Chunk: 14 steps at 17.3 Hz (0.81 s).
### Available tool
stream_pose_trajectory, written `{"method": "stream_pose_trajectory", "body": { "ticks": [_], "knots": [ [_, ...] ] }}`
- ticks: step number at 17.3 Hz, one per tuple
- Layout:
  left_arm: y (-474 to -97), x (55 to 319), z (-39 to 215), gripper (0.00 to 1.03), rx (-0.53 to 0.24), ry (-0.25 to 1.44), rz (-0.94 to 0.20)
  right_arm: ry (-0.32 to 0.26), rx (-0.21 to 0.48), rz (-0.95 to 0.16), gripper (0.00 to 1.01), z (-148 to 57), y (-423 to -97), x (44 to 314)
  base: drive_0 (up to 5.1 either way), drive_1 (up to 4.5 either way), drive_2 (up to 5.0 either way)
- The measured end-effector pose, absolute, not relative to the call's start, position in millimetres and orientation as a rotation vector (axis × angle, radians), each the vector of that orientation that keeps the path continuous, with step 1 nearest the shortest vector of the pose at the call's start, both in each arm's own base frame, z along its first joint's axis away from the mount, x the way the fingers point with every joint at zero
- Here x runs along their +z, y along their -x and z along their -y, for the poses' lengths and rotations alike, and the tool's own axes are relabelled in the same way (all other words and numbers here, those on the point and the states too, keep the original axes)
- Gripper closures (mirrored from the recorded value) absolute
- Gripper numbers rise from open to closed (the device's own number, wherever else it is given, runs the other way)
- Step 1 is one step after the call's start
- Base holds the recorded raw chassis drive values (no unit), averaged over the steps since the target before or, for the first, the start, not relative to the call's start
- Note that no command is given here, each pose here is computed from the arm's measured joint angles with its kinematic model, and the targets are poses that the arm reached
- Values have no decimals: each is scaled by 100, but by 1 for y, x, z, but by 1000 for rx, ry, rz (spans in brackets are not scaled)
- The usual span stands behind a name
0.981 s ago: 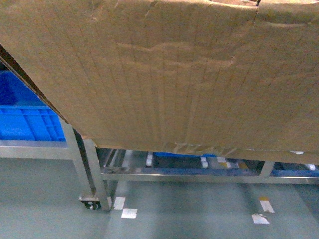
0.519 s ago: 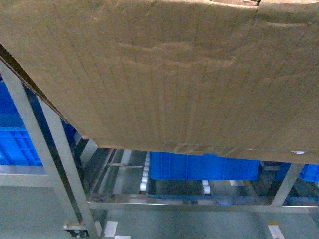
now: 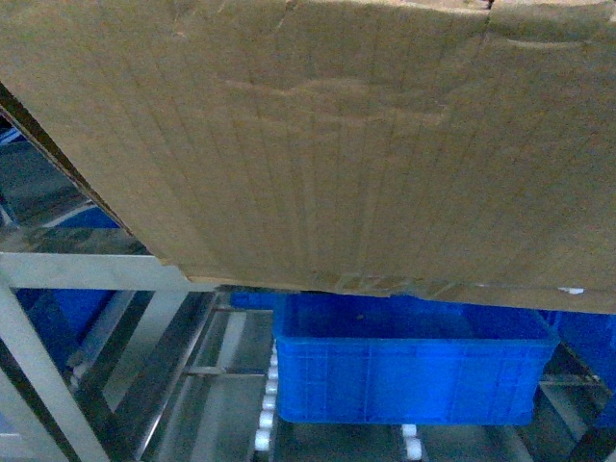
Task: Sort boxes to right shelf from conveyor
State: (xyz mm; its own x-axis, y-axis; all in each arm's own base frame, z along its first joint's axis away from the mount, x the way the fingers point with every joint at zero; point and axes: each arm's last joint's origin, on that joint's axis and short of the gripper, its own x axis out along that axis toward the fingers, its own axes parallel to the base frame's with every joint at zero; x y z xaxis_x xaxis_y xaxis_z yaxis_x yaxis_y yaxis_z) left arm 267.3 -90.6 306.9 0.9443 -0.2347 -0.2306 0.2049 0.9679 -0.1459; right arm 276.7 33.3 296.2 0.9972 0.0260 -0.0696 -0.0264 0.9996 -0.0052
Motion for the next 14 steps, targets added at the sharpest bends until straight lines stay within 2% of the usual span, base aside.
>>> {"method": "stream_pose_trajectory", "body": {
  "ticks": [6,9,11,14],
  "knots": [
    [-275,309,94,100,-222,114,-294,8,35,-101,97,-34,-282,294,0,0,0],
    [-308,325,105,100,-213,71,-385,16,41,-171,97,-34,-311,302,0,0,0],
    [-330,337,113,100,-220,58,-432,0,53,-219,97,-30,-332,310,0,0,0],
    [-345,341,118,100,-217,62,-487,-21,83,-281,97,-27,-351,314,0,0,0]
  ]
}}
